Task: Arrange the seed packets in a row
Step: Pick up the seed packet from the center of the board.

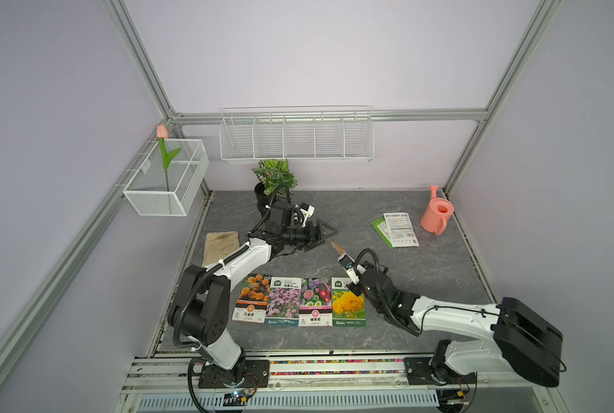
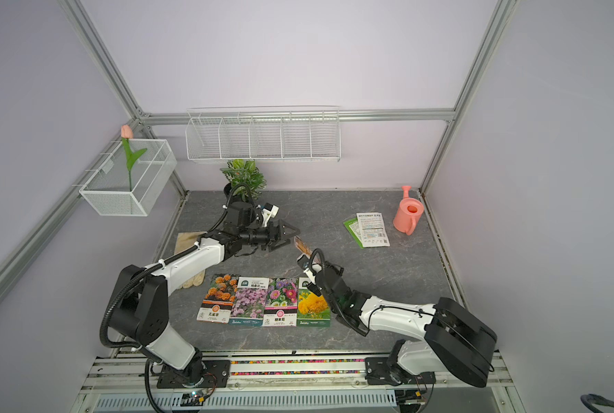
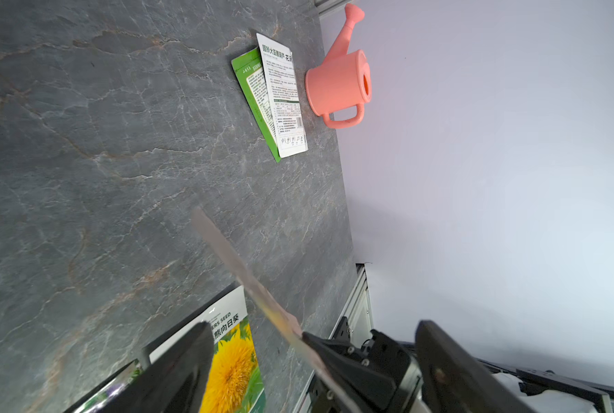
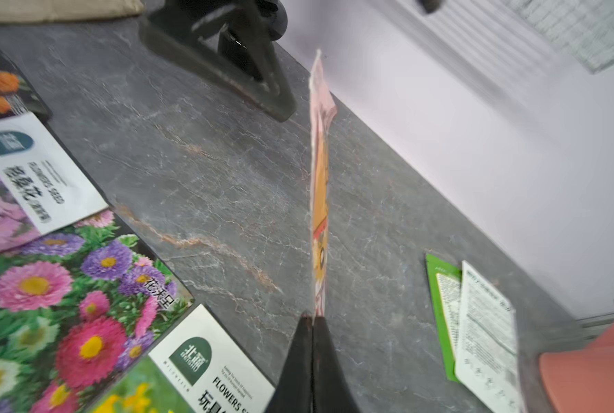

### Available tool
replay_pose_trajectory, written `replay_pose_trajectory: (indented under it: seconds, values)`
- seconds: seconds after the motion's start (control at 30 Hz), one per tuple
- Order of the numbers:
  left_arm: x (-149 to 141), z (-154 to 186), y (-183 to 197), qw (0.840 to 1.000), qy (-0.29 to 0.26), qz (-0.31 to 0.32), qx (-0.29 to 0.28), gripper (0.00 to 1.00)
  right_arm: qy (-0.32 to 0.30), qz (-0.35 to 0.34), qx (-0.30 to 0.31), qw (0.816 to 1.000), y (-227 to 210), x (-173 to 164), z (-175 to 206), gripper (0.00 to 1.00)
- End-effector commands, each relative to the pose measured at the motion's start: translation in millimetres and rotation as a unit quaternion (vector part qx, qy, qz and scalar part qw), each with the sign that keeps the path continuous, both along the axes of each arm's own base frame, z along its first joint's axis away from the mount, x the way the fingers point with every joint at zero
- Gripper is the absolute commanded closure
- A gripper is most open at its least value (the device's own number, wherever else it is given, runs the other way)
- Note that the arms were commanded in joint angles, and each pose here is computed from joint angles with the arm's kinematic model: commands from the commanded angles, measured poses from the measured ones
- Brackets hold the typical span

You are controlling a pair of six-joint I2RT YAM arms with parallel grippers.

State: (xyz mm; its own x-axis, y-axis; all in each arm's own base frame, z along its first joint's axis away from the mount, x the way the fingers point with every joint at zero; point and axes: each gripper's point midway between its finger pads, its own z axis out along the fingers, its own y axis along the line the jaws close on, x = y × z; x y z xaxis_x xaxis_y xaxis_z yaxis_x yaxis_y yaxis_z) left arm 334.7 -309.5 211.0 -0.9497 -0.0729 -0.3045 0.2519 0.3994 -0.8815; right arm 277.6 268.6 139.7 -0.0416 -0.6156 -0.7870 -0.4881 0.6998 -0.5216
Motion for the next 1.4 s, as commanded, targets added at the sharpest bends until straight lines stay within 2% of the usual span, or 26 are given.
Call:
replay_pose_trajectory:
  seconds: [0.0,0.23,0.3,0.4,0.53,0.57,0.67,0.83,0.87,0.9,0.97,1.1,1.17,1.2,1.23,1.27,1.3,1.37]
  values:
    - [-11.4,10.6,10.9,1.000,0.016,0.019,0.008,0.07,-0.133,-0.070,-0.091,0.984,-11.4,6.3,28.2,0.93]
    - [-25.9,-16.0,24.0,0.996,0.046,0.023,0.075,0.08,-0.238,-0.097,-0.129,0.958,6.2,-4.5,45.6,0.93]
    - [-28.5,-28.9,27.1,0.993,0.056,0.027,0.098,0.08,-0.239,-0.091,-0.151,0.955,13.5,-5.2,39.5,0.93]
    - [-27.8,-45.6,37.6,0.987,0.057,0.042,0.147,0.09,-0.239,-0.087,-0.146,0.956,17.3,-7.4,38.9,0.93]
    - [-23.3,-46.6,38.9,0.986,0.046,0.050,0.151,0.16,-0.239,-0.088,-0.146,0.956,16.3,-8.0,40.5,0.93]
    - [-21.6,-46.2,37.5,0.987,0.042,0.050,0.147,0.21,-0.240,-0.088,-0.144,0.956,16.3,-8.2,41.3,0.93]
    - [-15.7,-40.0,30.3,0.991,0.026,0.046,0.124,0.47,-0.240,-0.088,-0.142,0.956,16.6,-9.0,41.8,0.93]
    - [-3.4,-19.3,15.5,0.997,-0.007,0.039,0.071,1.00,-0.237,-0.095,-0.135,0.957,16.7,-9.2,42.1,0.93]
    - [-0.3,-12.7,12.6,0.997,-0.016,0.040,0.057,1.00,-0.235,-0.099,-0.135,0.957,16.4,-8.6,41.3,0.93]
    - [2.4,-7.0,10.2,0.998,-0.027,0.040,0.046,1.00,-0.233,-0.105,-0.132,0.958,16.5,-8.0,41.5,0.88]
    - [7.0,0.6,8.4,0.997,-0.044,0.044,0.036,1.00,-0.228,-0.121,-0.118,0.959,14.5,-6.5,43.0,0.72]
    - [21.7,4.2,15.9,0.992,-0.084,0.078,0.056,1.00,-0.200,-0.169,-0.068,0.963,3.5,-8.5,48.9,0.41]
    - [31.6,4.3,22.3,0.987,-0.101,0.108,0.069,1.00,-0.160,-0.165,-0.046,0.972,0.4,-13.3,42.2,0.28]
    - [36.5,5.1,24.9,0.984,-0.109,0.123,0.069,1.00,-0.115,-0.147,-0.034,0.982,-1.3,-17.9,33.3,0.23]
    - [40.3,8.7,25.9,0.982,-0.119,0.133,0.061,1.00,-0.054,-0.130,-0.001,0.990,-5.4,-21.8,25.1,0.22]
    - [44.9,11.5,27.9,0.979,-0.128,0.150,0.054,1.00,0.024,-0.122,0.067,0.990,-15.6,-23.9,19.8,0.21]
    - [48.3,14.2,29.4,0.976,-0.135,0.163,0.044,1.00,0.083,-0.117,0.141,0.980,-27.7,-24.8,18.7,0.19]
    - [54.4,19.8,32.0,0.971,-0.149,0.188,0.025,1.00,0.150,-0.099,0.262,0.948,-45.4,-29.6,23.8,0.15]
